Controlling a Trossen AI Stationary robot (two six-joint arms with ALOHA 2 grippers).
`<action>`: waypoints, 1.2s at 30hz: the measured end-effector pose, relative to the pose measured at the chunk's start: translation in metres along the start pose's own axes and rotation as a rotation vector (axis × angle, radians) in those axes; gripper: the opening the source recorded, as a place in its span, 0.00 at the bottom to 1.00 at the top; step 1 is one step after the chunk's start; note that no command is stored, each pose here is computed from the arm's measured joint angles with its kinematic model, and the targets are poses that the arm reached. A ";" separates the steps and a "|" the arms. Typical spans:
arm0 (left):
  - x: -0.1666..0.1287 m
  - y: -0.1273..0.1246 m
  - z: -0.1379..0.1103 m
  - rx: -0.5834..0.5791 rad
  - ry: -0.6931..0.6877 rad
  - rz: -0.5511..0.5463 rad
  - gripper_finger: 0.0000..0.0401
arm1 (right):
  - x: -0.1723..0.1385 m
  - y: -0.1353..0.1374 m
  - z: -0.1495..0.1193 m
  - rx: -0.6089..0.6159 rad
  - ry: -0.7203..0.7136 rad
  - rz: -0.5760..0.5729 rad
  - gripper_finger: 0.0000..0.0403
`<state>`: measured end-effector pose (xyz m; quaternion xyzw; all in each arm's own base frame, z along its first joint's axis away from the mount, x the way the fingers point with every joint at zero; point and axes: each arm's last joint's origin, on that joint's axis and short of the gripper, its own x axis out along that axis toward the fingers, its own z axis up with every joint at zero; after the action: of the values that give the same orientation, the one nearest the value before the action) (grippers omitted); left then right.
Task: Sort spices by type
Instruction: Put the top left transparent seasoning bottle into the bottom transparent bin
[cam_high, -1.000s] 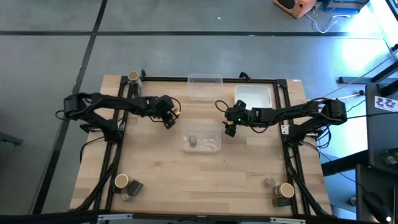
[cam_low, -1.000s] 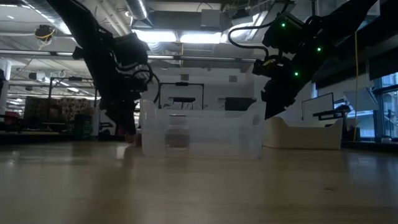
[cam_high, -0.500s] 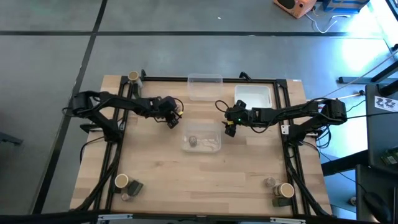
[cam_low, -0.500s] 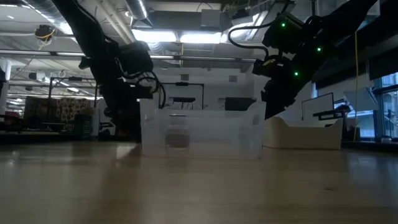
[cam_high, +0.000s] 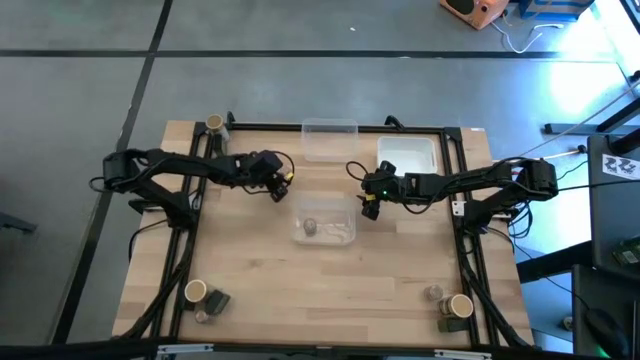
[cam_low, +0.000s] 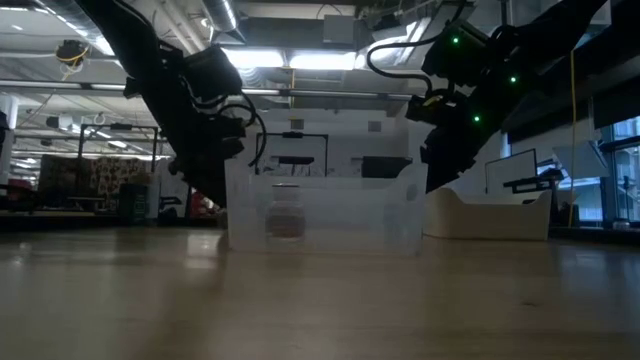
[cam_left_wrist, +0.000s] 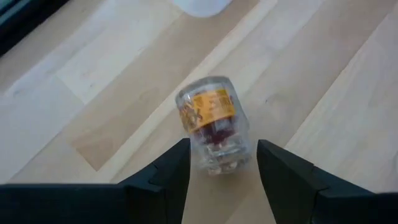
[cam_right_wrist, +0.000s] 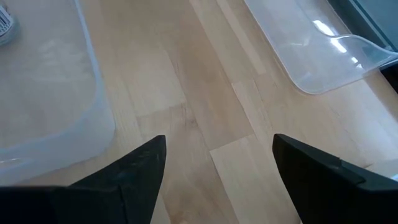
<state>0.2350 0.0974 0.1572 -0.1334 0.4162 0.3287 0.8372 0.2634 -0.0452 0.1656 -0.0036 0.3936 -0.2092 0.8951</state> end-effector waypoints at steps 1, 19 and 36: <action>0.000 0.000 0.000 0.000 -0.003 -0.001 0.42 | 0.000 0.000 0.000 0.000 0.001 0.000 0.73; -0.017 -0.011 0.034 0.173 -0.128 -0.046 0.18 | 0.000 0.000 0.000 -0.016 0.001 0.000 0.73; -0.013 0.006 0.032 0.067 -0.064 -0.001 0.54 | 0.000 0.000 0.000 -0.017 0.000 -0.003 0.73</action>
<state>0.2453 0.1118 0.1869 -0.0947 0.3999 0.3184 0.8543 0.2633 -0.0452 0.1655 -0.0118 0.3955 -0.2071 0.8947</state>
